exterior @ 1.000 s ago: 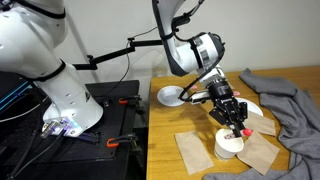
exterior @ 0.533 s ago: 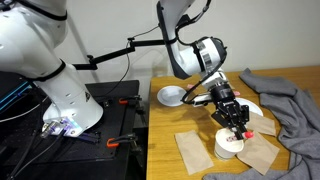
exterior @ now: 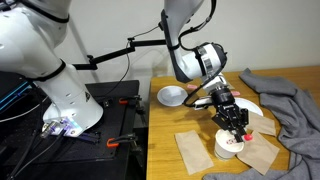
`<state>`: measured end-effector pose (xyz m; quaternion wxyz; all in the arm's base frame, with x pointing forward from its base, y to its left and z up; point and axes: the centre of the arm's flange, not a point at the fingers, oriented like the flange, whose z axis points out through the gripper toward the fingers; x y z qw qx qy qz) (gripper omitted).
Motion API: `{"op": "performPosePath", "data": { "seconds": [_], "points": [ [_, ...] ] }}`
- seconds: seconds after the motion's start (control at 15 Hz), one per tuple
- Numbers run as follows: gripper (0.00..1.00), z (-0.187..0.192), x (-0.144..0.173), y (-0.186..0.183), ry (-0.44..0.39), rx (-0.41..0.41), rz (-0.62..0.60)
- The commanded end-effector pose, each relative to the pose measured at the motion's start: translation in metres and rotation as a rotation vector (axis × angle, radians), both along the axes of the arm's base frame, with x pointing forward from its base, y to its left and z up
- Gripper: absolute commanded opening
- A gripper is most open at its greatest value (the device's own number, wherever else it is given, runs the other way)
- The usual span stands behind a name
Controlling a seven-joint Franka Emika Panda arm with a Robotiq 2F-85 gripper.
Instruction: Put the marker in the cup
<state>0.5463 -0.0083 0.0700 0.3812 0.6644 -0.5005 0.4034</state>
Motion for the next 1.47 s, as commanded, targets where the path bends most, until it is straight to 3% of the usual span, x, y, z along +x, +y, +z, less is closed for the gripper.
{"op": "performPosePath", "data": {
  "seconds": [0.0, 0.53, 0.6, 0.67, 1.13, 1.4],
  "points": [
    [0.05, -0.015, -0.006, 0.008, -0.009, -0.028, -0.023],
    [0.07, -0.025, 0.003, 0.014, -0.017, -0.035, -0.039],
    [0.45, -0.026, 0.003, 0.015, -0.018, -0.037, -0.041],
    [0.46, -0.025, 0.004, 0.016, -0.020, -0.038, -0.044],
    [0.97, 0.021, -0.002, 0.021, -0.117, -0.063, -0.059],
    [1.00, 0.079, 0.002, 0.031, -0.183, -0.083, -0.047]
  ]
}}
